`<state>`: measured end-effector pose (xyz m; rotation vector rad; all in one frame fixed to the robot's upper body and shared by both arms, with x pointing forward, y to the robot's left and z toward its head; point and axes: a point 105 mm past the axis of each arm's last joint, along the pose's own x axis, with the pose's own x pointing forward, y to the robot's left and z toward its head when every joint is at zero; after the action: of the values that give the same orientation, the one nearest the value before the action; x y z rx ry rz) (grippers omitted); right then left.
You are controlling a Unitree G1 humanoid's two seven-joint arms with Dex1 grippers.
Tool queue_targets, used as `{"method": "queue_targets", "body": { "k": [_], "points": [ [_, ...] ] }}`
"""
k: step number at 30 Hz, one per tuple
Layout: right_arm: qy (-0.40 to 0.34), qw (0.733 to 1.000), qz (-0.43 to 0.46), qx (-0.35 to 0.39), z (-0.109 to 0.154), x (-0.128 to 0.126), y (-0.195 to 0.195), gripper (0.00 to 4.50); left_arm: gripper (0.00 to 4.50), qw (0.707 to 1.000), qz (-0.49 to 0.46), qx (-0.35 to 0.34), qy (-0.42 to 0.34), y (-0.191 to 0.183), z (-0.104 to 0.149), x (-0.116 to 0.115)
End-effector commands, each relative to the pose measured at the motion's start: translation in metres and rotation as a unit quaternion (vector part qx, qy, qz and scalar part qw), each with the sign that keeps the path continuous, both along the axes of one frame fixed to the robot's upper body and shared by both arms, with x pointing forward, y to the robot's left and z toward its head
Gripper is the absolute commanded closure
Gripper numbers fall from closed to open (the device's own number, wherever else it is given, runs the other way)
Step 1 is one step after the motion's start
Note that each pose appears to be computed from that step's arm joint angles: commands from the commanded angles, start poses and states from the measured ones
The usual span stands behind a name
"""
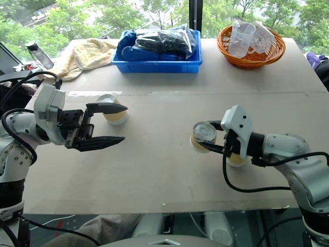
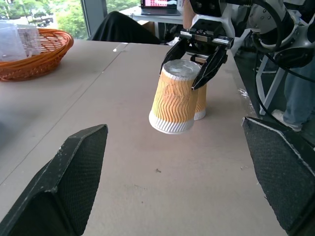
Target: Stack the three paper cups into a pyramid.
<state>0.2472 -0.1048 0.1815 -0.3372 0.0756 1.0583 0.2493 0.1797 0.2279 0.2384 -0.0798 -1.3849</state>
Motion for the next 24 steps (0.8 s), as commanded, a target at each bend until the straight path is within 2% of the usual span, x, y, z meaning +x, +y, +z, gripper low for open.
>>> {"method": "queue_targets", "body": {
  "k": [1,5,17,19,20,22,23,24],
  "points": [
    [-0.053,0.998,-0.035,-0.01,0.004,-0.004,-0.007,2.54,0.0,1.0,-0.008,0.003,-0.015,0.0,0.006,-0.001],
    [-0.047,0.996,-0.073,0.003,-0.008,-0.005,-0.011,2.54,0.0,1.0,-0.012,0.004,-0.012,-0.001,0.006,0.0],
    [-0.016,0.998,-0.068,0.006,-0.022,-0.012,-0.007,2.54,0.0,1.0,-0.018,0.006,-0.011,-0.004,0.007,0.002],
    [-0.011,0.998,-0.062,0.005,-0.023,-0.014,-0.006,1.54,0.0,1.0,-0.019,0.006,-0.011,-0.004,0.007,0.003],
    [-0.01,0.998,-0.057,0.01,-0.021,-0.015,-0.005,1.27,0.0,1.0,-0.018,0.006,-0.011,-0.004,0.007,0.003],
    [-0.016,0.998,-0.054,0.021,-0.014,-0.014,-0.005,0.27,0.0,1.0,-0.018,0.006,-0.011,-0.004,0.007,0.003],
    [-0.02,0.998,-0.054,0.026,-0.01,-0.014,-0.006,0.06,0.0,1.0,-0.018,0.006,-0.011,-0.004,0.007,0.003],
    [-0.021,0.998,-0.052,0.033,-0.007,-0.014,-0.007,0.06,0.0,1.0,-0.018,0.006,-0.01,-0.004,0.007,0.003]
  ]
}}
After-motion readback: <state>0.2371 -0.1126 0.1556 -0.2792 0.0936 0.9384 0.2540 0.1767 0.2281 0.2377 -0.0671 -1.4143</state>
